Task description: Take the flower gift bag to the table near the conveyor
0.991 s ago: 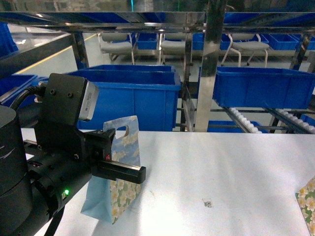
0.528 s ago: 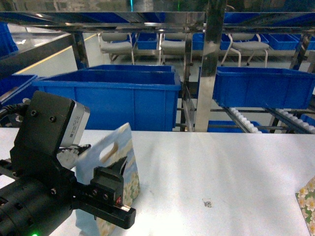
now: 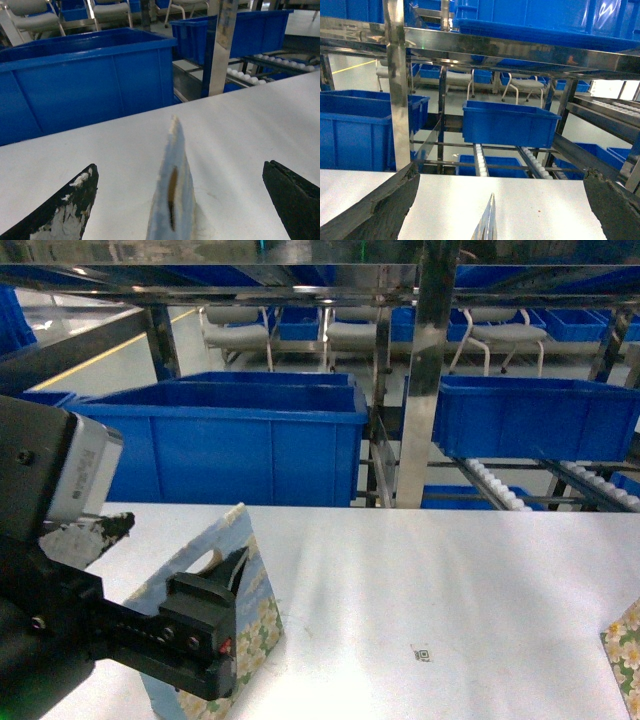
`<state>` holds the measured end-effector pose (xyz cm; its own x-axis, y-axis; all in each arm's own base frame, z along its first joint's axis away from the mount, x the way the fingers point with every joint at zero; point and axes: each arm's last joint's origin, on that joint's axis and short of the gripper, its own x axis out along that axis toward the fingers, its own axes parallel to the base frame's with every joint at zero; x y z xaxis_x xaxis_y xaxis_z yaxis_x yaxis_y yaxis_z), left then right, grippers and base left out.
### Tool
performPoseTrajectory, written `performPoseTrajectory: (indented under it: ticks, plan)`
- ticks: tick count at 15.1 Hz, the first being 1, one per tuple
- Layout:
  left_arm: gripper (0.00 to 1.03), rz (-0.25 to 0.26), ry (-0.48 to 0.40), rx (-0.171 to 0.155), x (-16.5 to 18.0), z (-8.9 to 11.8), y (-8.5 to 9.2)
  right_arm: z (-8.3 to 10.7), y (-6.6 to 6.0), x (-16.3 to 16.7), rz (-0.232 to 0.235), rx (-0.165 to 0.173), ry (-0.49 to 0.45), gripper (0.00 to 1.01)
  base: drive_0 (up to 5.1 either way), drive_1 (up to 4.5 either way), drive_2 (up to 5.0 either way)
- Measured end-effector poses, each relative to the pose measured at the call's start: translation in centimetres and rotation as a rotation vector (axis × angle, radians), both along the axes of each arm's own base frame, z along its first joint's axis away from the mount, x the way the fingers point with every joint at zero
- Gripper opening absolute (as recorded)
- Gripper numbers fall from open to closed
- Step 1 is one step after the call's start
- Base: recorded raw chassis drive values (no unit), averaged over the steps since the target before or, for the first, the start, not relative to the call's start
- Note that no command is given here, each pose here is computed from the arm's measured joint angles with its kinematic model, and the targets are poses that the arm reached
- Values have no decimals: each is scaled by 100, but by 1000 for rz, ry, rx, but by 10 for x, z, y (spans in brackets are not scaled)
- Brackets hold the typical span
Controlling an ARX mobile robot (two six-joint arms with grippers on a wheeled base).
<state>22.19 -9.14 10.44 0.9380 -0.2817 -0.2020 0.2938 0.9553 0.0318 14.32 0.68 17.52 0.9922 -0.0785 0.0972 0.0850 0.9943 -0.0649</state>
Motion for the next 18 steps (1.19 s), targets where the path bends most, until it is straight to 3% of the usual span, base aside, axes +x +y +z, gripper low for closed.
performPoseTrajectory:
  ticks: [3,10,13,15,16,17,18]
  plan:
    - [98,42,-82,-35,-1,21,20,0,0,0,0,0,0,98,0,0,0]
    - [98,103,-149,-20,-11,45,49,0,0,0,0,0,0,98,0,0,0]
    - [98,220,-192,-22,-24,64,80,0,0,0,0,0,0,98,0,0,0]
    - [98,223,-201,-36,-25,66,81,0,0,0,0,0,0,98,0,0,0]
    - [98,218,-199,-37,-25,65,81,-2,-3,0,37,10,69,91,0,0,0]
    - [73,299,-162,-41,-38,54,92,-6,-7,-8,71,45,80,64,0,0,0]
    - [35,297,-187,-54,-57,59,92,-5,-7,-16,82,51,78,25,0,0,0]
